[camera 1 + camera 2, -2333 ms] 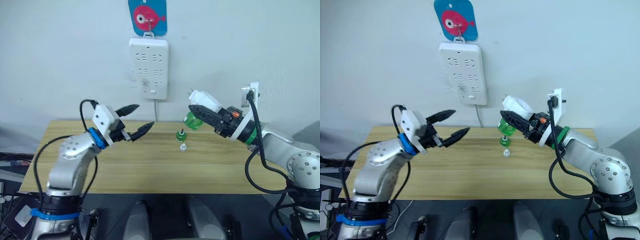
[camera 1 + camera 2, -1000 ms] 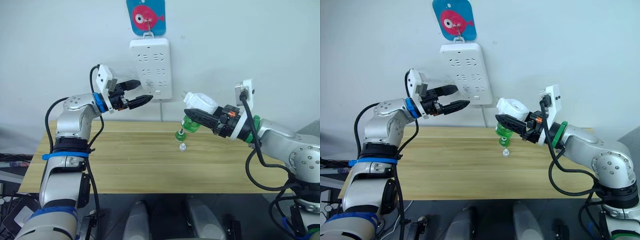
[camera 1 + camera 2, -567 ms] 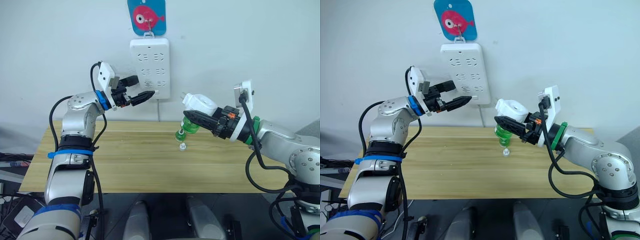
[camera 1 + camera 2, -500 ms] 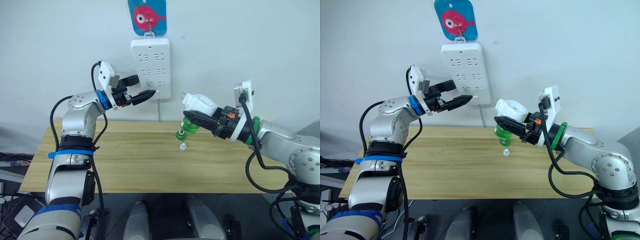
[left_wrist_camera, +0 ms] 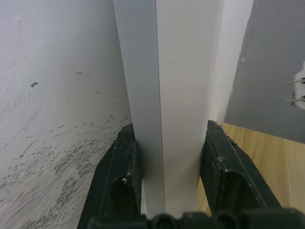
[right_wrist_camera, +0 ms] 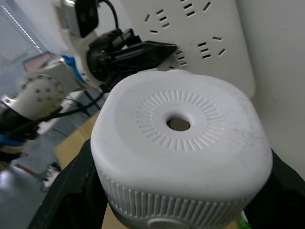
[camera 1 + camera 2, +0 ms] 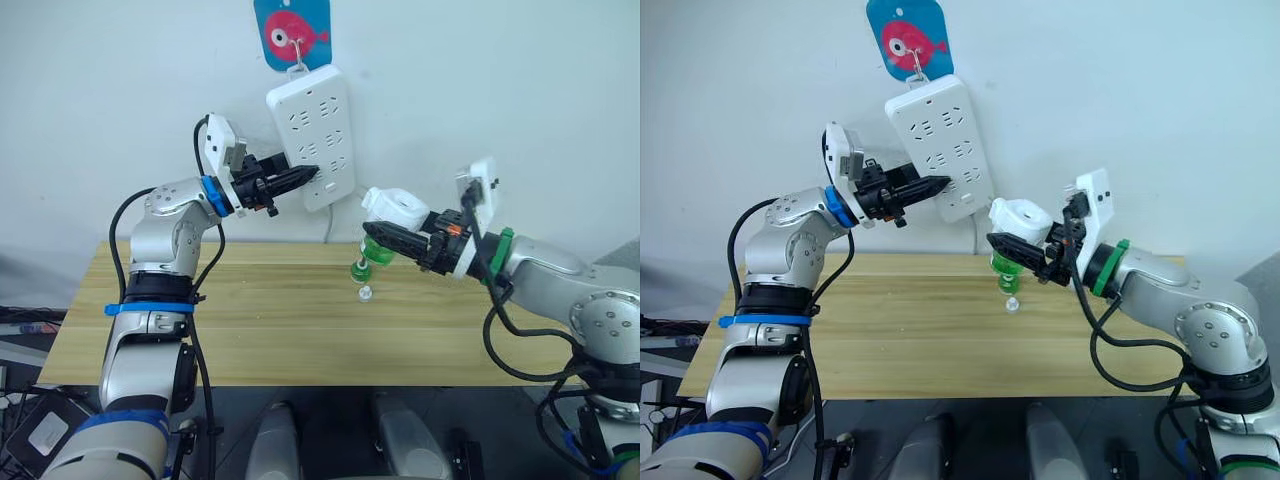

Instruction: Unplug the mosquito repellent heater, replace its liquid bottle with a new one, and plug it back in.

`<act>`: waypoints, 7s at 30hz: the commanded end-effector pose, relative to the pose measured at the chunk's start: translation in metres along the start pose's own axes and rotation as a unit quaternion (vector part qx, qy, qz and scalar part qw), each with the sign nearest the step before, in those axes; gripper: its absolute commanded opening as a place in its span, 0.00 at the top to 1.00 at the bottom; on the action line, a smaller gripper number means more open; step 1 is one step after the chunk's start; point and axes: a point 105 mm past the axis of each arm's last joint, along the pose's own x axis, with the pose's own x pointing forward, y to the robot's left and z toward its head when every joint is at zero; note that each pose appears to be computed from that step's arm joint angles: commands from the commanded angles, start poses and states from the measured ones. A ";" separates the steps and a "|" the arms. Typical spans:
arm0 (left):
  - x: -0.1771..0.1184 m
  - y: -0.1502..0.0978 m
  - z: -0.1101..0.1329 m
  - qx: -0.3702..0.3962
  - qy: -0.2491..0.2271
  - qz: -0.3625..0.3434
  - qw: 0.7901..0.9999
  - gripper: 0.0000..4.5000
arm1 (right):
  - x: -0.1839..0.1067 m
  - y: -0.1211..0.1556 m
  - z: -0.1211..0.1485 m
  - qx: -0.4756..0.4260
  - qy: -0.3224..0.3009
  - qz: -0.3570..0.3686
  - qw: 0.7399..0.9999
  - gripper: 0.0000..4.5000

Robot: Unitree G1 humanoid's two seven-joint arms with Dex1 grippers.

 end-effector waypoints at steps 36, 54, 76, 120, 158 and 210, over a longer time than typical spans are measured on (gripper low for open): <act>-0.013 -0.005 0.007 0.027 0.016 0.007 0.999 0.71 | 0.068 0.002 0.030 -0.165 -0.014 -0.069 0.984 0.31; -0.014 -0.006 0.005 0.025 0.017 0.009 1.000 0.71 | 0.070 0.008 0.035 -0.176 -0.026 -0.063 0.982 0.31; -0.014 -0.005 0.008 0.025 0.013 0.011 1.000 0.71 | 0.064 0.001 0.023 -0.179 0.001 -0.076 0.981 0.31; -0.014 -0.020 0.000 0.030 0.030 -0.018 0.999 0.71 | 0.104 -0.010 0.031 -0.149 -0.018 -0.082 0.985 0.32; -0.013 -0.027 -0.009 0.057 0.044 -0.032 0.997 0.71 | 0.121 0.001 0.042 -0.116 -0.031 -0.061 0.991 0.32; -0.023 -0.010 -0.006 0.074 0.045 0.002 0.996 0.71 | 0.083 0.009 0.024 -0.131 -0.012 -0.051 0.990 0.00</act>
